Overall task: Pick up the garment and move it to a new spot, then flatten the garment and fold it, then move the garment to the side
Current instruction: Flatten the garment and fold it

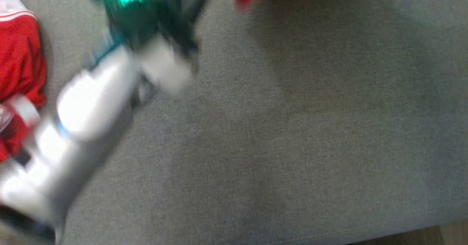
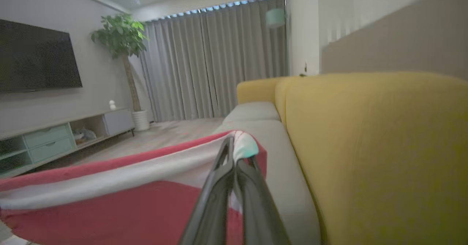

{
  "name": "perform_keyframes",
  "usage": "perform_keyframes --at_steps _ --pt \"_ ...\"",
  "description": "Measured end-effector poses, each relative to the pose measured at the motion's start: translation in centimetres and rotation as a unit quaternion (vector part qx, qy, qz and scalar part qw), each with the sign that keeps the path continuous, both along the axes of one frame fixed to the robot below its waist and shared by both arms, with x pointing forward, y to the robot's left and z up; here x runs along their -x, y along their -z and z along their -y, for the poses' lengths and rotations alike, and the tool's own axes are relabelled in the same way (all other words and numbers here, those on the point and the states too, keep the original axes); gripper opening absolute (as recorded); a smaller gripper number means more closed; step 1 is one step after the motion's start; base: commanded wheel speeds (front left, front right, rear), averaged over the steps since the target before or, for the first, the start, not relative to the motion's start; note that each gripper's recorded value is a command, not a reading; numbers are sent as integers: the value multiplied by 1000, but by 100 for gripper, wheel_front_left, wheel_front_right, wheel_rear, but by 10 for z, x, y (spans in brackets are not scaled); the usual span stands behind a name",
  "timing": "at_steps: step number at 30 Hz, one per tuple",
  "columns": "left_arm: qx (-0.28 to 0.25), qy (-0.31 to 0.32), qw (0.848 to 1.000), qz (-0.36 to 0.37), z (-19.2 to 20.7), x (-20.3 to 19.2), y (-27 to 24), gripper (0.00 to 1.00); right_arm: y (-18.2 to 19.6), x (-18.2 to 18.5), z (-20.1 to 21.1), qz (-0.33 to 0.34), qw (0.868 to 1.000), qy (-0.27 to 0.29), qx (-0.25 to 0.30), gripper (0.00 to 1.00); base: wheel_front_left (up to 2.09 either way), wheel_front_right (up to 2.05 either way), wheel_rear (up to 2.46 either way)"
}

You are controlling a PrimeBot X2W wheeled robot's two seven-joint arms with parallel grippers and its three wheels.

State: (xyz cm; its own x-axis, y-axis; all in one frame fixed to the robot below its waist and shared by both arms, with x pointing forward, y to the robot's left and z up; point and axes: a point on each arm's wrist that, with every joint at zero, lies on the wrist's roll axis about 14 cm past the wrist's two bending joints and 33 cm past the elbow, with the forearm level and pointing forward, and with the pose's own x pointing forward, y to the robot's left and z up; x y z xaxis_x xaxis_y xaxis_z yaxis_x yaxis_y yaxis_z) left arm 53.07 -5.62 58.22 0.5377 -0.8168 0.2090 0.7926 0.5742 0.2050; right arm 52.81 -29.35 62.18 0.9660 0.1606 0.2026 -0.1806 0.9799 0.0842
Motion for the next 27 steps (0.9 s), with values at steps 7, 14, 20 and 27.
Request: perform_keyframes --at_steps 7,14,20,27 --pt "-33 29 989 -142 -3 100 104 0 111 81 10 -153 987 23 -38 0 0 0 0" --pt "-36 45 970 -237 -2 185 144 0 141 161 34 -192 973 89 -88 0 0 0 0" --pt "-38 72 961 -263 2 226 149 0 148 210 45 -208 965 122 -97 0 0 0 0" --pt "47 44 957 -284 7 187 120 0 126 158 33 -182 977 88 -69 0 0 0 0"
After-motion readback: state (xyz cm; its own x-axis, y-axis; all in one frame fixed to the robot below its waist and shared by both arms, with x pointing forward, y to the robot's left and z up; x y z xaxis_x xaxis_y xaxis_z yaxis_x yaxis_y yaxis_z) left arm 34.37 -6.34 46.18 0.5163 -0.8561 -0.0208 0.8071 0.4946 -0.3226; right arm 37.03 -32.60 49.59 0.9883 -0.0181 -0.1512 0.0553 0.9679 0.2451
